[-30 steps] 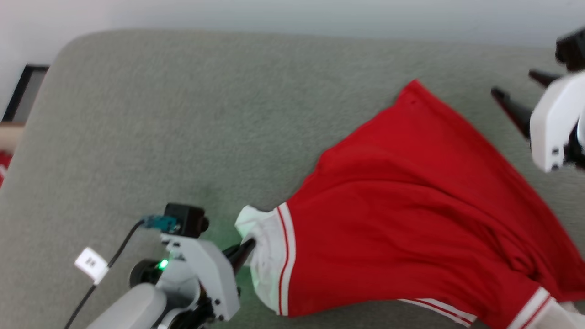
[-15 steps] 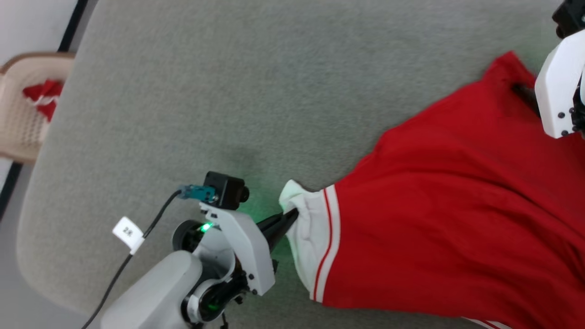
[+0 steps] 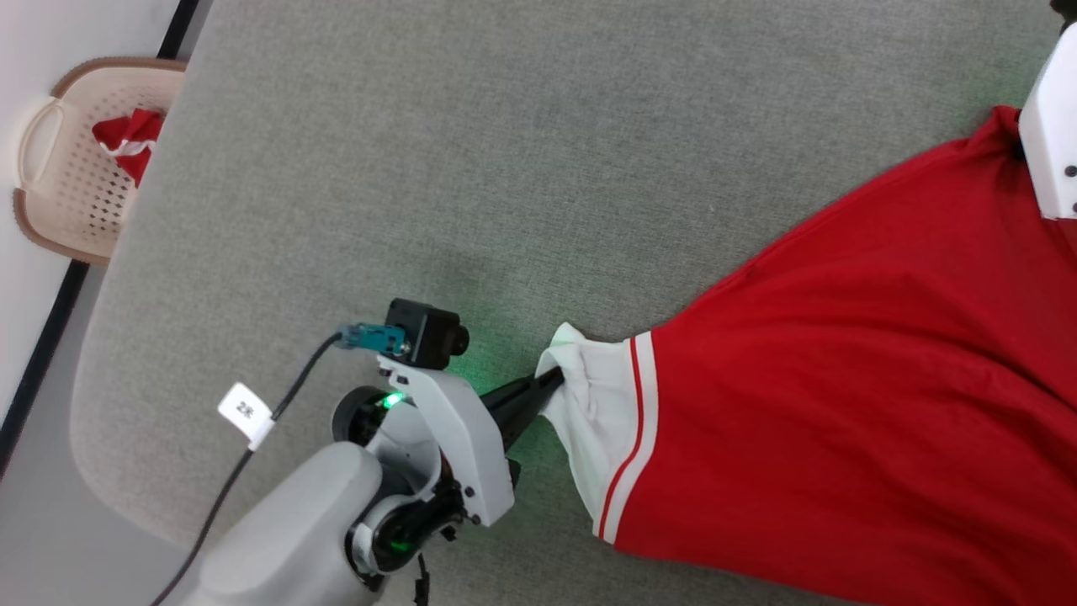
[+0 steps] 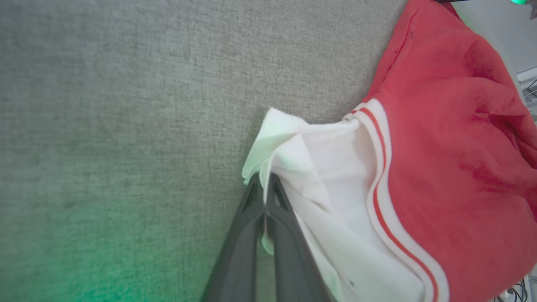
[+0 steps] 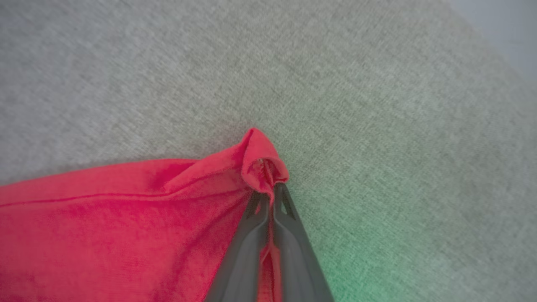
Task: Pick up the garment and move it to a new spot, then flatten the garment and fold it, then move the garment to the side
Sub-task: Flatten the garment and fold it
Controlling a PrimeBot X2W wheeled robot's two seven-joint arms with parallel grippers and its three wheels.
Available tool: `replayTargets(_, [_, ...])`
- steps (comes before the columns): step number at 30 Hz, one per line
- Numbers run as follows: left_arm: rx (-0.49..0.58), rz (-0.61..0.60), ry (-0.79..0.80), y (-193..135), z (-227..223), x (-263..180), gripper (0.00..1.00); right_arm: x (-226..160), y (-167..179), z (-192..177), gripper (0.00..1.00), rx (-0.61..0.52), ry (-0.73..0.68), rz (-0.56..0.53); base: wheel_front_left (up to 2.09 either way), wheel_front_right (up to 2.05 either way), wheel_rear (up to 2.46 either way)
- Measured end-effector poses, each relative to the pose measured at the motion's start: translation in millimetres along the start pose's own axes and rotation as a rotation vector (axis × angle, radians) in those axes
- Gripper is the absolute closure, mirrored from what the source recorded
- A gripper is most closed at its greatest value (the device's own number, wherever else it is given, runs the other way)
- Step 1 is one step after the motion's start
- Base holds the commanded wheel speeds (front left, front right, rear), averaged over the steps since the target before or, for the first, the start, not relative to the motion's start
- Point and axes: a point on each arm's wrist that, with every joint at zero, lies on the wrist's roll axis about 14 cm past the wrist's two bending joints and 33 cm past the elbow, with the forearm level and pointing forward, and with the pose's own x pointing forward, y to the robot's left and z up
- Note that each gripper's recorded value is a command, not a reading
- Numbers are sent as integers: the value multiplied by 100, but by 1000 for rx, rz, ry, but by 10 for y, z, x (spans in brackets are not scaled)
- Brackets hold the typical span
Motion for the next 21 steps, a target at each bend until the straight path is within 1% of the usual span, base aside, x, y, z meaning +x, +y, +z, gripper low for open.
replayTargets(6, [14, -8, 16, 39, 78, -2, 100, -89, -3, 34, 100, 6, -49, -12, 0, 0, 0])
replayTargets(10, [73, 35, 21, 187, 300, -33, 100, -191, -31, 43, 100, 35, -75, -17, 0, 0, 0])
replayTargets(13, [144, 95, -13, 309, 663, -120, 100, -324, -75, 76, 100, 49, -112, -30, 0, 0, 0])
replayTargets(15, [200, 124, -44, 327, 958, -189, 100, -450, -105, 141, 100, 40, -151, -46, 0, 0, 0])
replayTargets(18, [285, 139, -84, 242, 1397, -277, 100, -730, -175, 350, 100, 29, -256, -70, 0, 0, 0])
replayTargets(21, [364, 149, -135, 89, 1843, -412, 100, -1050, -254, 555, 100, 27, -372, -99, 0, 0, 0])
